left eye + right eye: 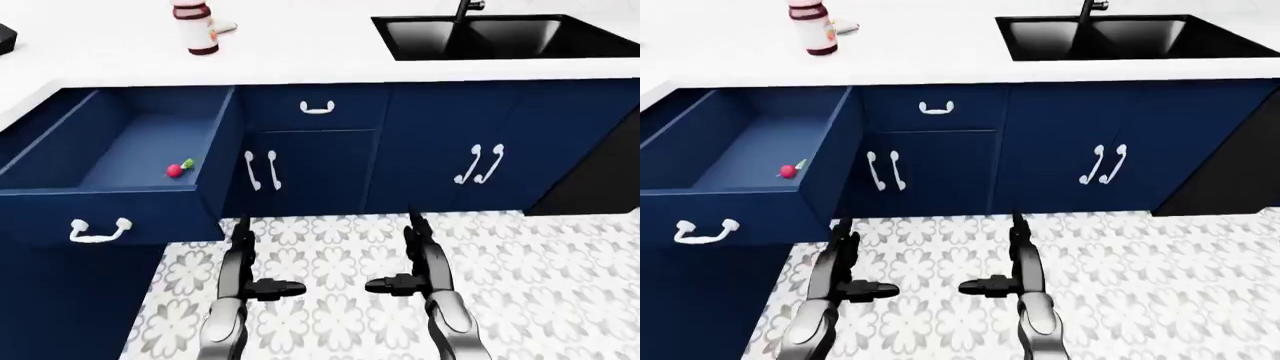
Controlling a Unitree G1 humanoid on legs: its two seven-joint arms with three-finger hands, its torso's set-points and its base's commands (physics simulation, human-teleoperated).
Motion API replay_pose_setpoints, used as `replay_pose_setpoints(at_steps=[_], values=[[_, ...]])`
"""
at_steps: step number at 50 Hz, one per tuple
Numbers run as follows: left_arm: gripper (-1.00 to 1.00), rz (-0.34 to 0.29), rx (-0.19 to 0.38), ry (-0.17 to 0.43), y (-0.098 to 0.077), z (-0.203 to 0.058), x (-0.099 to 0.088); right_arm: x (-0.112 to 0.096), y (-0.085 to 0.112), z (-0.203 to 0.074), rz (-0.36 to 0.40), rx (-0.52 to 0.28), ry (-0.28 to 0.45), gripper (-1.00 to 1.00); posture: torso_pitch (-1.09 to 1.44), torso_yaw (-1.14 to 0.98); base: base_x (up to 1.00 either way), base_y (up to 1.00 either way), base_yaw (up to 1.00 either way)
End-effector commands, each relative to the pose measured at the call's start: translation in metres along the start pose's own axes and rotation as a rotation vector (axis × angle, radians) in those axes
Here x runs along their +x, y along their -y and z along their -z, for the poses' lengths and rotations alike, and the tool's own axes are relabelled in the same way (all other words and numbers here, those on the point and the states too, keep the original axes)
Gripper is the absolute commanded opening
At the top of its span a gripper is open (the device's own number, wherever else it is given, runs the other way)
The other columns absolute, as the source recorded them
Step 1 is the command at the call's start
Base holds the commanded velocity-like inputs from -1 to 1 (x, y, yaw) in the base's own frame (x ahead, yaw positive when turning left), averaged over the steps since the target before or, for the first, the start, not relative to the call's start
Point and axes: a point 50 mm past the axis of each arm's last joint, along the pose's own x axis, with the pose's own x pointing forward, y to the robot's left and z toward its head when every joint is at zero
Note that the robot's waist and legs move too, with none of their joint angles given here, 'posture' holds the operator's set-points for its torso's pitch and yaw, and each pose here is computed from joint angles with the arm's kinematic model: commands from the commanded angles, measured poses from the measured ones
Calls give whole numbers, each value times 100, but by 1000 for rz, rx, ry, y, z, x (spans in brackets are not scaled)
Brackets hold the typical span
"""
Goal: Close the left drawer.
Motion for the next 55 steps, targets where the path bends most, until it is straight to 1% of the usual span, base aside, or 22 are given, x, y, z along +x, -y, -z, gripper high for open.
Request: replay_pose_setpoints(at_steps=[1,3,6,8,14,15,16,18,19,21,23,25,27,29,32,33,36,38,41,46,48,55], values=[[100,7,20,212,2,-38,-2,-5,2,-38,6,21,226,100,0,0,0,0,0],[100,-6,55,240,2,-39,-5,-7,3,-38,2,54,237,100,0,0,0,0,0],[100,3,47,253,2,-44,-10,-9,-1,-38,-9,24,251,100,0,0,0,0,0],[100,2,59,266,2,-45,-11,-9,1,-39,-6,33,263,100,0,0,0,0,0],[100,-20,106,390,2,-71,-28,-18,5,-53,28,-37,315,100,0,0,0,0,0],[100,-9,97,436,2,-77,-33,-21,4,-56,30,-51,330,100,0,0,0,0,0],[100,-6,97,453,2,-79,-36,-22,4,-58,33,-64,339,100,0,0,0,0,0],[100,-11,113,526,3,-89,-46,-32,1,-69,31,-104,407,100,0,0,0,0,0],[100,-9,120,550,4,-94,-50,-37,0,-75,18,-107,445,100,0,0,0,0,0],[100,-7,124,582,5,-100,-57,-47,4,-87,48,-86,524,100,0,0,0,0,0],[100,-8,122,632,6,-111,-68,-63,3,-104,50,-89,624,100,0,0,0,0,0],[100,-10,128,673,6,-116,-74,-72,1,-113,45,-94,681,100,0,0,0,0,0],[100,-12,133,706,7,-120,-80,-78,-2,-118,33,-102,718,100,0,0,0,0,0],[100,-17,131,745,7,-125,-86,-85,-7,-124,31,-142,756,100,0,0,0,0,0],[100,-34,125,800,5,-133,-96,-93,-3,-128,58,-149,780,100,0,0,0,0,0],[100,-36,119,812,4,-135,-99,-101,-1,-133,80,-147,826,100,0,0,0,0,0],[100,-40,110,844,3,-140,-105,-116,-3,-141,49,-147,870,100,0,0,0,0,0],[100,-53,106,898,1,-149,-115,-121,-7,-145,34,-157,886,100,0,0,0,0,0],[100,-62,104,947,-1,-156,-126,-127,-10,-150,21,-163,907,100,0,0,0,0,0],[100,-62,105,978,-1,-162,-132,-127,-10,-151,36,-170,916,100,0,0,0,0,0],[100,-61,104,976,-1,-162,-132,-125,-5,-151,86,-158,910,100,0,0,0,0,0],[100,-60,106,973,0,-161,-132,-127,-5,-150,71,-132,919,100,0,0,0,0,0]])
